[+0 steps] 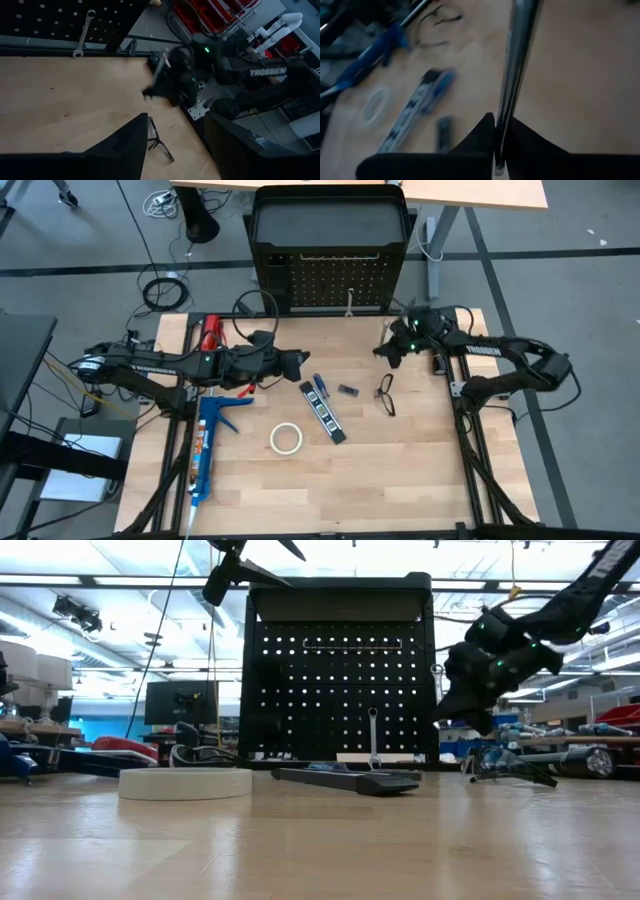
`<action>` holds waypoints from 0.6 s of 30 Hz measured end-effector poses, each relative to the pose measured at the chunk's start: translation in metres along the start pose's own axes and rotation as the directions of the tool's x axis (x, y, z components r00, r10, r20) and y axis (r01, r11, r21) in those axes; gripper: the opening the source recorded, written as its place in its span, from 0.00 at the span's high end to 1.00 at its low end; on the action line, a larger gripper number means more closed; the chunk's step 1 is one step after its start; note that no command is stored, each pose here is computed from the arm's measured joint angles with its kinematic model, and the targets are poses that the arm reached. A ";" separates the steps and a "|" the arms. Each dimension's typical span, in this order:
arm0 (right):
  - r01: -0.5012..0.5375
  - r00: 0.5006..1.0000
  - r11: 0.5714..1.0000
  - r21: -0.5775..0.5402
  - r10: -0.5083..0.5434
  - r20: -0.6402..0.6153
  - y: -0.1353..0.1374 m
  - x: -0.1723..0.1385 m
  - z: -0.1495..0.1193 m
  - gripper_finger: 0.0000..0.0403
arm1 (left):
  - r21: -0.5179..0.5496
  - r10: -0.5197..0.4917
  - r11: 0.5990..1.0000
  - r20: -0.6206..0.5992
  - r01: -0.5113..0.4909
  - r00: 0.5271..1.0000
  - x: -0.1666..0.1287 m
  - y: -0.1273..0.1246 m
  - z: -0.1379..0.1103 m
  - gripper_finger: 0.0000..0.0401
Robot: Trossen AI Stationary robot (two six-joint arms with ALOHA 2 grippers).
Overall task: Hang tools onto peg board
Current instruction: Unhang the right wrench from the black pegboard
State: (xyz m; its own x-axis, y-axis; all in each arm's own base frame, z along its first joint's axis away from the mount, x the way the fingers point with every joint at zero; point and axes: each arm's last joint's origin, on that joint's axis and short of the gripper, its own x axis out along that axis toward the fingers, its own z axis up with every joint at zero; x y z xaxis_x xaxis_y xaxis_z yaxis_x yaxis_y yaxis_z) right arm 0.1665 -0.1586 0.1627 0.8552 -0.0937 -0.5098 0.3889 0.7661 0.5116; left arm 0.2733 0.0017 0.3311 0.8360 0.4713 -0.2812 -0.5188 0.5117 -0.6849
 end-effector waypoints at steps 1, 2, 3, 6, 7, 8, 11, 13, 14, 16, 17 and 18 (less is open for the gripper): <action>-0.019 1.000 1.000 -0.004 0.019 -0.015 0.007 0.000 -0.004 0.91 | 0.001 0.004 1.000 0.004 -0.004 1.000 0.000 0.000 0.000 0.50; -0.035 0.999 0.999 -0.011 0.035 -0.031 0.015 0.001 -0.008 0.91 | 0.001 0.007 1.000 0.008 -0.007 1.000 0.000 0.000 0.000 0.50; -0.045 0.998 0.999 -0.017 0.044 -0.049 0.020 0.003 -0.011 0.91 | 0.003 0.007 1.000 0.011 -0.007 1.000 0.000 0.000 0.000 0.50; -0.031 0.993 0.999 -0.034 0.027 -0.113 0.033 0.008 -0.023 0.91 | 0.025 0.011 1.000 0.016 -0.011 1.000 0.000 0.000 0.000 0.50; -0.016 0.993 0.999 -0.038 0.011 -0.119 0.035 0.010 -0.025 0.90 | 0.026 0.012 1.000 0.017 -0.013 1.000 0.000 0.000 0.000 0.50; -0.006 0.993 0.999 -0.036 0.002 -0.120 0.038 0.012 -0.026 0.89 | 0.027 0.013 1.000 0.017 -0.013 1.000 0.000 0.000 0.000 0.50; -0.015 0.993 1.000 -0.024 0.012 -0.119 0.043 0.017 -0.027 0.83 | 0.031 0.013 0.999 0.020 -0.014 1.000 0.000 0.000 0.001 0.50; -0.021 0.991 1.000 0.005 0.021 -0.132 0.045 0.019 -0.029 0.77 | 0.049 0.011 0.999 0.021 -0.012 1.000 0.000 0.000 0.001 0.50; -0.031 0.989 0.999 0.015 0.033 -0.142 0.046 0.021 -0.030 0.74 | 0.057 0.011 0.998 0.021 -0.012 1.000 0.000 0.000 0.001 0.50; -0.049 0.986 0.998 0.035 0.054 -0.160 0.047 0.022 -0.031 0.68 | 0.076 0.010 0.997 0.018 -0.012 1.000 0.002 0.000 0.000 0.50; -0.058 0.985 0.997 0.049 0.065 -0.161 0.048 0.022 -0.031 0.65 | 0.076 0.012 0.997 0.015 -0.013 1.000 0.003 0.000 -0.002 0.50; -0.070 0.984 0.996 0.063 0.079 -0.161 0.049 0.021 -0.031 0.62 | 0.080 0.014 0.997 0.007 -0.015 1.000 0.005 0.000 -0.003 0.50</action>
State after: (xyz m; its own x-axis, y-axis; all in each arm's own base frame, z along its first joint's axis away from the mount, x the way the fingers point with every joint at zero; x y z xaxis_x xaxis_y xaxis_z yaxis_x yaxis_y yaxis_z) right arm 0.1930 -0.1030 0.1559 0.8167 0.0710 -0.5726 0.3491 0.7294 0.5883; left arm 0.2781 0.0018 0.3270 0.8274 0.4832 -0.2863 -0.5435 0.5602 -0.6251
